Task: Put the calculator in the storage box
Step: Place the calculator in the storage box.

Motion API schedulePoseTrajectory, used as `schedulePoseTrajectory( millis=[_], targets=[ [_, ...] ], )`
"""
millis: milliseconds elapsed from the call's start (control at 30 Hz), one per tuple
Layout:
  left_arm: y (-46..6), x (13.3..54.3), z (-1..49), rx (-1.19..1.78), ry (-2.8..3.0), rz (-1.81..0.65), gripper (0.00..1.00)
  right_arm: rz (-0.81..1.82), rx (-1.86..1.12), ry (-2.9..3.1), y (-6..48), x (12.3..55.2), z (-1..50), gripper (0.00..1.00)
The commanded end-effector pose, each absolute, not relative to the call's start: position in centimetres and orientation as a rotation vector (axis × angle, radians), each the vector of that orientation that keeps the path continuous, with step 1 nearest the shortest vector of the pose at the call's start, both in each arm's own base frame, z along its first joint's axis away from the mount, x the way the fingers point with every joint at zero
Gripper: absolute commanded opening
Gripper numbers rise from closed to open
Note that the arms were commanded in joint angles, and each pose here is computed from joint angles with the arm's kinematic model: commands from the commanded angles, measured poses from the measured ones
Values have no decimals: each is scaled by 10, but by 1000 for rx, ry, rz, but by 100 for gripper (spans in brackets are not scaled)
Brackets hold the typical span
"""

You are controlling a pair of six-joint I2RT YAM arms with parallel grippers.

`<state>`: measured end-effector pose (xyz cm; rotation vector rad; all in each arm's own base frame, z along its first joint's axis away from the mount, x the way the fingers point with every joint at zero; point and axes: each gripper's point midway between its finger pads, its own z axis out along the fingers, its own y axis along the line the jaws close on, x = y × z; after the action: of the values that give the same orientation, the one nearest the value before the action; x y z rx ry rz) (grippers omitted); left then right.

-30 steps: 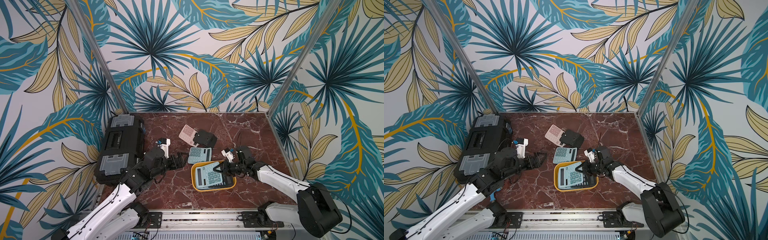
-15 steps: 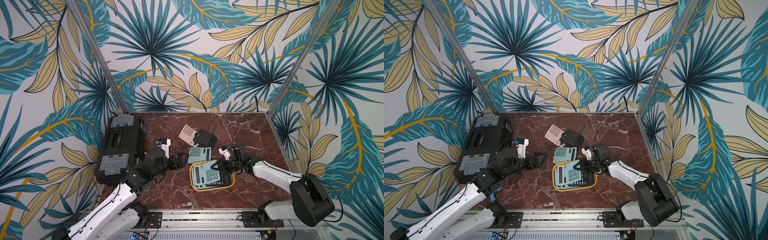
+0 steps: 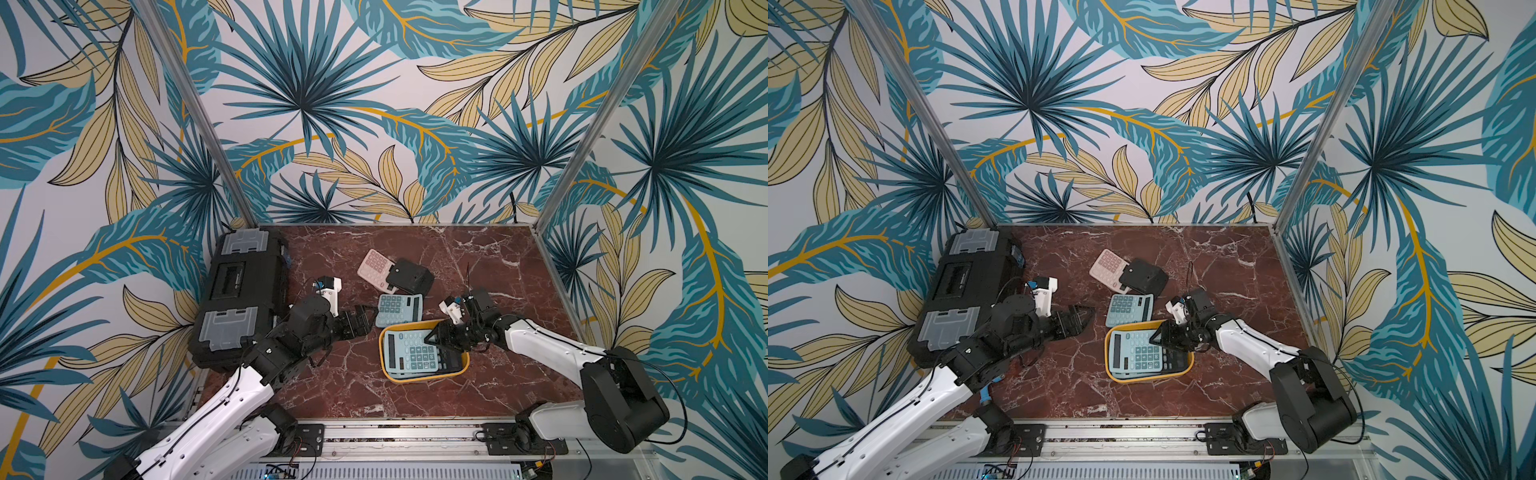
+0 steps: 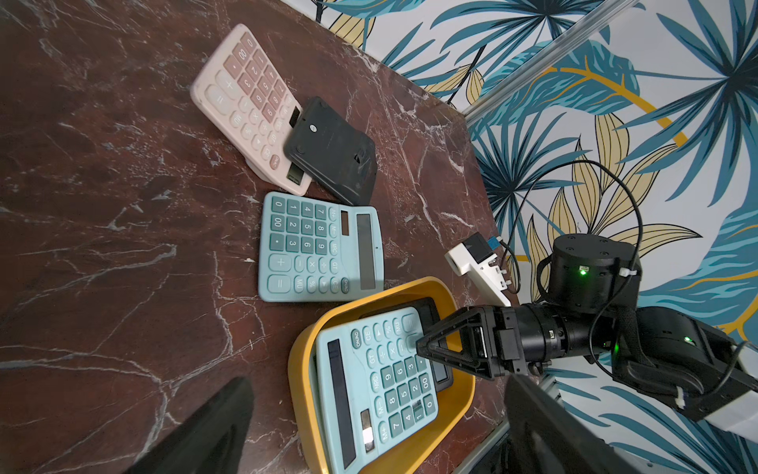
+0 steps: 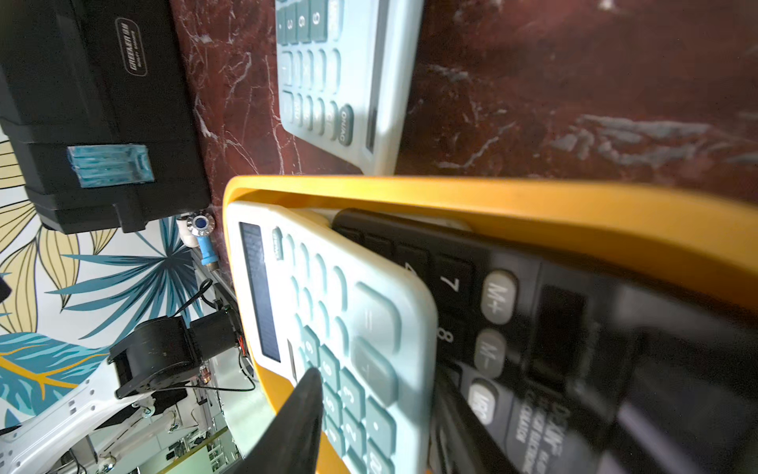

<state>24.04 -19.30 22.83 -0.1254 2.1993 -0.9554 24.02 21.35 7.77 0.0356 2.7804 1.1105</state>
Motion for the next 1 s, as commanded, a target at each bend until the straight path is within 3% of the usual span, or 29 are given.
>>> schedulePoseTrajectory(
  millis=[0,833,967],
  targets=[
    [-194,241,225,-111,2196,-953,100,1045,-2,2798,208,238,81,48],
    [-195,241,214,-101,2233,-934,100,1016,-42,2776,216,242,97,48],
    [-195,240,212,-97,2238,-931,100,1054,-68,2685,216,240,122,53]
  ],
)
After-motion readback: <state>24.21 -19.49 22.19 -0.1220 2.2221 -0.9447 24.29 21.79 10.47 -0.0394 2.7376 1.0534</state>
